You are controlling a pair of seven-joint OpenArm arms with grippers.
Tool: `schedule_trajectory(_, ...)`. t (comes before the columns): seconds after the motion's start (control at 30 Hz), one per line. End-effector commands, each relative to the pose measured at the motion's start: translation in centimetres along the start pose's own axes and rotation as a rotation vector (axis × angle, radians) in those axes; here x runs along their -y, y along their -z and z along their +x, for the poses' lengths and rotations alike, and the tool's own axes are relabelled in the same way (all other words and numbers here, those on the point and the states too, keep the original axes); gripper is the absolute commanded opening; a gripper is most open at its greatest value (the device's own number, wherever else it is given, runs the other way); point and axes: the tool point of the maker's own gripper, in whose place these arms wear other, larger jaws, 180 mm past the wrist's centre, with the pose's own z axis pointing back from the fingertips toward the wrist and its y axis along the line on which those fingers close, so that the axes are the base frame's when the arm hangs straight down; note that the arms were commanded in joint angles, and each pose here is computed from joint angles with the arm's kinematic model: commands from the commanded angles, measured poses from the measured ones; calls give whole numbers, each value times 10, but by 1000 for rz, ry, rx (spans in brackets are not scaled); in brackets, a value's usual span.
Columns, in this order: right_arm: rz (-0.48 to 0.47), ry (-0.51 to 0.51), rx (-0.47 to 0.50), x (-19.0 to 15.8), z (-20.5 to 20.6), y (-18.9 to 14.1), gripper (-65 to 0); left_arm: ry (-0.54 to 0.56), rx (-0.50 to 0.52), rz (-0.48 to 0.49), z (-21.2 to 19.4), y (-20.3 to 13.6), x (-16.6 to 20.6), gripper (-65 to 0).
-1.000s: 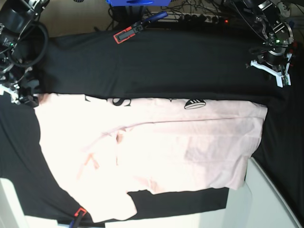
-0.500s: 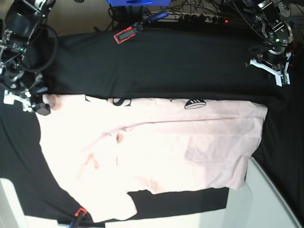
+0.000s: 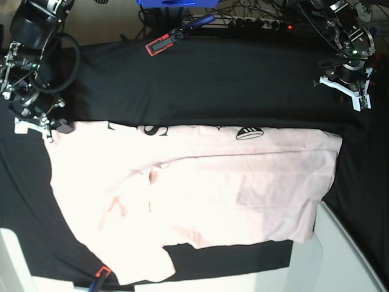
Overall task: Fold the T-shirt properly
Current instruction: 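Lower both grippers and grasp the folded edge of the shirt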
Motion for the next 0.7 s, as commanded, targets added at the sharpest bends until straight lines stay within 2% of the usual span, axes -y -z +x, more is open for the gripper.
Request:
schedule_trajectory(0.0, 30, -18, 24, -12, 13, -2, -649, -20, 61, 2, 18, -1, -4, -415)
schedule_trajectory(0.07, 30, -18, 24, -12, 13, -2, -650, -97, 99, -19, 25, -1, -3, -292)
schedule_trajectory(0.17, 30, -18, 18, -12, 12, -2, -650, -206, 157, -43, 36, -4, -4, -188)
schedule_trajectory(0.37, 27, -18, 15, -11, 11, -3, -650, -259, 189, -52, 45, -2, -4, -185)
schedule_trajectory(0.47, 26, -18, 12, -10, 10, -3, -650, -264, 226, -51, 63, 3, -4, -185)
schedule_trajectory(0.67, 28, -18, -50, -11, -1, -3, -650, -278, 280, -61, 90, 9, 0, -186)
